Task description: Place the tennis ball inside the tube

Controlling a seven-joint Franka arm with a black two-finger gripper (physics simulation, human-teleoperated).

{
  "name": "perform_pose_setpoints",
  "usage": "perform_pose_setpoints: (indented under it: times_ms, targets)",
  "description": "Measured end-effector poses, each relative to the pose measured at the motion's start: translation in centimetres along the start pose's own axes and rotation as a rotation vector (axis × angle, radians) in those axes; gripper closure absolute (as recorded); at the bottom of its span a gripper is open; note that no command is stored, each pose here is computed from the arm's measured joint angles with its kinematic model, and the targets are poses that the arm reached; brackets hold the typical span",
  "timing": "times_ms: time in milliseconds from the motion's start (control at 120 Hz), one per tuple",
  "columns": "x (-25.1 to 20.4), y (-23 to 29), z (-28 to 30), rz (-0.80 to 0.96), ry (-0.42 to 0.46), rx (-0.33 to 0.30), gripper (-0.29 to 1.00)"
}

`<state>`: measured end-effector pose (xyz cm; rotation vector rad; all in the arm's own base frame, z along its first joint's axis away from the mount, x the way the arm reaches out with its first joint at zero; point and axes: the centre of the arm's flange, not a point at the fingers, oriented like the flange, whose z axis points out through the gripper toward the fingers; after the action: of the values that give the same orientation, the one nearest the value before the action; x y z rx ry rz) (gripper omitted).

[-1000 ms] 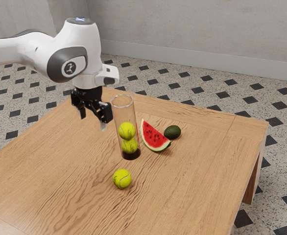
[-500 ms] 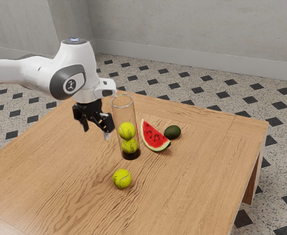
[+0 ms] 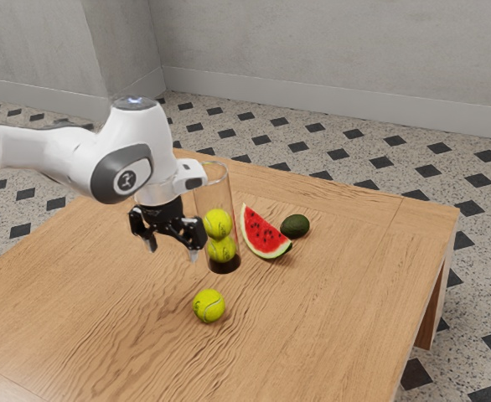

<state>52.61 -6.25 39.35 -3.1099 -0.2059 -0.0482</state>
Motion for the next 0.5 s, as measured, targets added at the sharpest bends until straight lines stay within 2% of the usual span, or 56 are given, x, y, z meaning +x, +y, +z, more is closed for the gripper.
perform_pose_setpoints:
  times_ms: [350, 408, 500]
  targets:
    - [-5.1, 16.2, 1.6, 0.273, 0.055, 0.012, 0.00]
    - [-4.7, 16.6, 1.8, 0.285, 0.062, 0.012, 0.00]
    - [-2.6, 13.8, 1.8, 0.235, 0.071, 0.015, 0.00]
